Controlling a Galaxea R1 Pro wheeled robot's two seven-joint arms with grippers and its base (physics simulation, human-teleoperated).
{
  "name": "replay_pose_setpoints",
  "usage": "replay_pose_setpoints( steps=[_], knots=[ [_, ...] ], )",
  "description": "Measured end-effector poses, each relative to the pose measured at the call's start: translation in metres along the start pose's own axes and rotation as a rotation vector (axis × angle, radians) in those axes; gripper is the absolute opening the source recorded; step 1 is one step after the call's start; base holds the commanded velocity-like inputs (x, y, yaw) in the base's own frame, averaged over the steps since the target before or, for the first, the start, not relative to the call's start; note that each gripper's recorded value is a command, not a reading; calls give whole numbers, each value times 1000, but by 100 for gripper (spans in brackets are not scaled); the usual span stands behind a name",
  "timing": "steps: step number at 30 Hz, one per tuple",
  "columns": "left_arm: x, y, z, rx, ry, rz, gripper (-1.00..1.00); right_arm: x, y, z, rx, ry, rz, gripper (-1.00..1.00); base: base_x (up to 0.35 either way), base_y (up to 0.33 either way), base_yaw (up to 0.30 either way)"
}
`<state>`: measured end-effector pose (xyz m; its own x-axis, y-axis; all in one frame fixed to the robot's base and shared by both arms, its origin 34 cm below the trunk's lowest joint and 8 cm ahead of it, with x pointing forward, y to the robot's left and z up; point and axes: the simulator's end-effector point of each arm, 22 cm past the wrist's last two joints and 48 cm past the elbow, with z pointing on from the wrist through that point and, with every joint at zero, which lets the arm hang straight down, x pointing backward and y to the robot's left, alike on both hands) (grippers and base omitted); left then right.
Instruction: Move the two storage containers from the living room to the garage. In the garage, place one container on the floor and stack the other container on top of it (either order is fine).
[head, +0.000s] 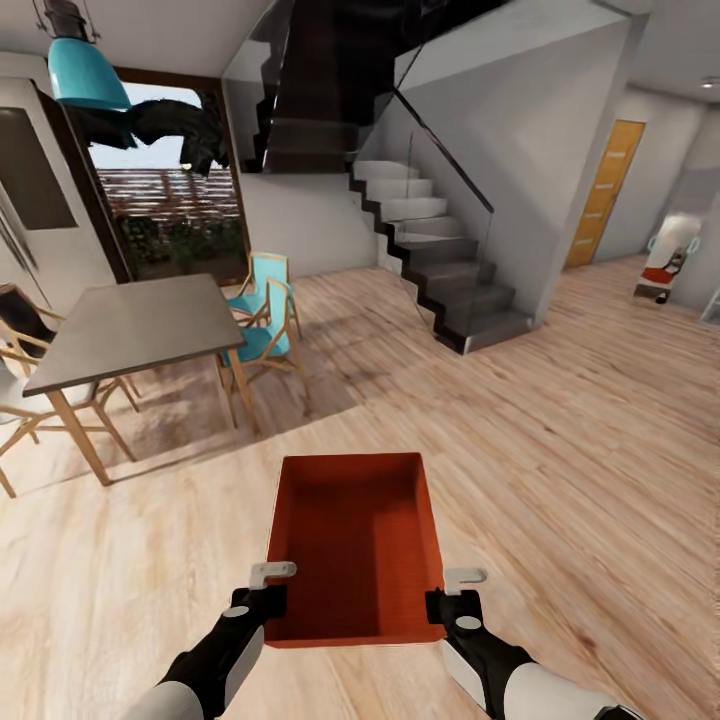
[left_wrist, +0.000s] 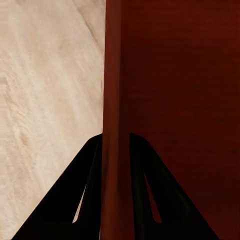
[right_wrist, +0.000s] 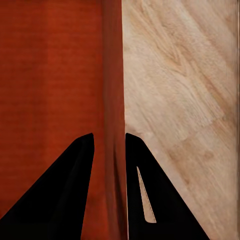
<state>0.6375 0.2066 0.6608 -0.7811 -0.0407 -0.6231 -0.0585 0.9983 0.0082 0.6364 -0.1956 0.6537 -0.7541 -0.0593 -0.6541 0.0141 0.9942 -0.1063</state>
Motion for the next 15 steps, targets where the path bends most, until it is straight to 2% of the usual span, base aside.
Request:
replay_pose_setpoints(
  steps=[15],
  knots=[
    [-1,0,0,0,-3,0,-100,-1,0,0,0,-3,0,-100,322,0,-265]
  ],
)
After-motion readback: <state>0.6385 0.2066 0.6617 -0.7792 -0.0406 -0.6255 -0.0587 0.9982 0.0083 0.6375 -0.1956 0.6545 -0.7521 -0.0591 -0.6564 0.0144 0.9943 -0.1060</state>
